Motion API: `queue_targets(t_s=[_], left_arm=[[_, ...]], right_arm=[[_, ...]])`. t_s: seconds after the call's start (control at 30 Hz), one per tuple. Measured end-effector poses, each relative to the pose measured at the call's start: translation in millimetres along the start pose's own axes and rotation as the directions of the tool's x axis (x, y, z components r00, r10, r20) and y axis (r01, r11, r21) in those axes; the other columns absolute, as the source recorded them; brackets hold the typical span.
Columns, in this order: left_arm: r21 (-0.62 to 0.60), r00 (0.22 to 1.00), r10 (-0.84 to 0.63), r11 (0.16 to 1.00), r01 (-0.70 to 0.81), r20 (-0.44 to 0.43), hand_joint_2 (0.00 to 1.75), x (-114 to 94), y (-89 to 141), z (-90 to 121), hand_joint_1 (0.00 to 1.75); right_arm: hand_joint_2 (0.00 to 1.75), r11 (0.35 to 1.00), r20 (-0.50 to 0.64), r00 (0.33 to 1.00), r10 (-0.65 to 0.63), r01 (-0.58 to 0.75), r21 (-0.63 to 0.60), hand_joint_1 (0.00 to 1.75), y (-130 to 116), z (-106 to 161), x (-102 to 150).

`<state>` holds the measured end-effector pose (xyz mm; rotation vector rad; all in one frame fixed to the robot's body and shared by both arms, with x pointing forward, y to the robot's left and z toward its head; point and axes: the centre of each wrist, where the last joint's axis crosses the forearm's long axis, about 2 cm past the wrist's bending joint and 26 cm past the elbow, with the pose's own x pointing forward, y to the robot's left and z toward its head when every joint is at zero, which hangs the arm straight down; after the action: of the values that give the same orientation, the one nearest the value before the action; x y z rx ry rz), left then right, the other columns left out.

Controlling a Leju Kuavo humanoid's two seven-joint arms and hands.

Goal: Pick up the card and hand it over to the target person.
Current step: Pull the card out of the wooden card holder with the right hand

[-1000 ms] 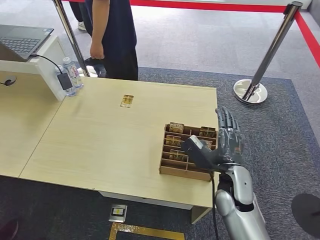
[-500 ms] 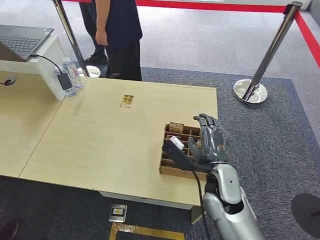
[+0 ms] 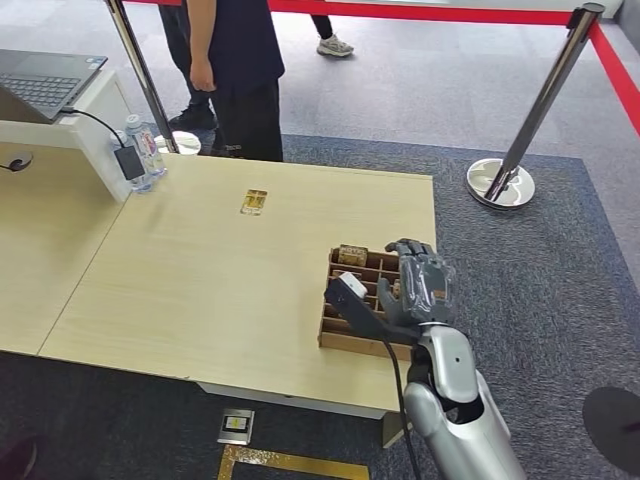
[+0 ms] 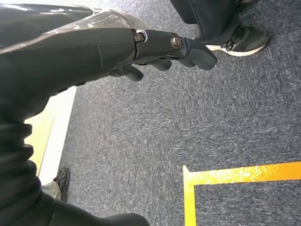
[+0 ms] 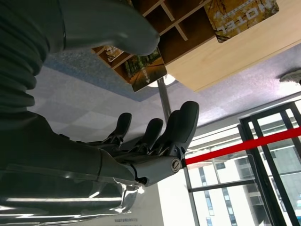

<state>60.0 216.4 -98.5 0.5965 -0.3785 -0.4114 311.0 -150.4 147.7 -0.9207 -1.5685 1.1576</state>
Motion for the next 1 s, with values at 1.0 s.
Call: queue_targets(t_s=[1.0], left_arm=[[-0.004, 1.0, -0.001, 1.0, 0.001, -0.008, 1.75, 0.7, -0.4, 0.3, 0.0]], right_arm=[[1.75, 0.996, -0.097, 0.994, 0.055, -0.048, 0.074, 0.77, 16.0, -11.8, -7.6]])
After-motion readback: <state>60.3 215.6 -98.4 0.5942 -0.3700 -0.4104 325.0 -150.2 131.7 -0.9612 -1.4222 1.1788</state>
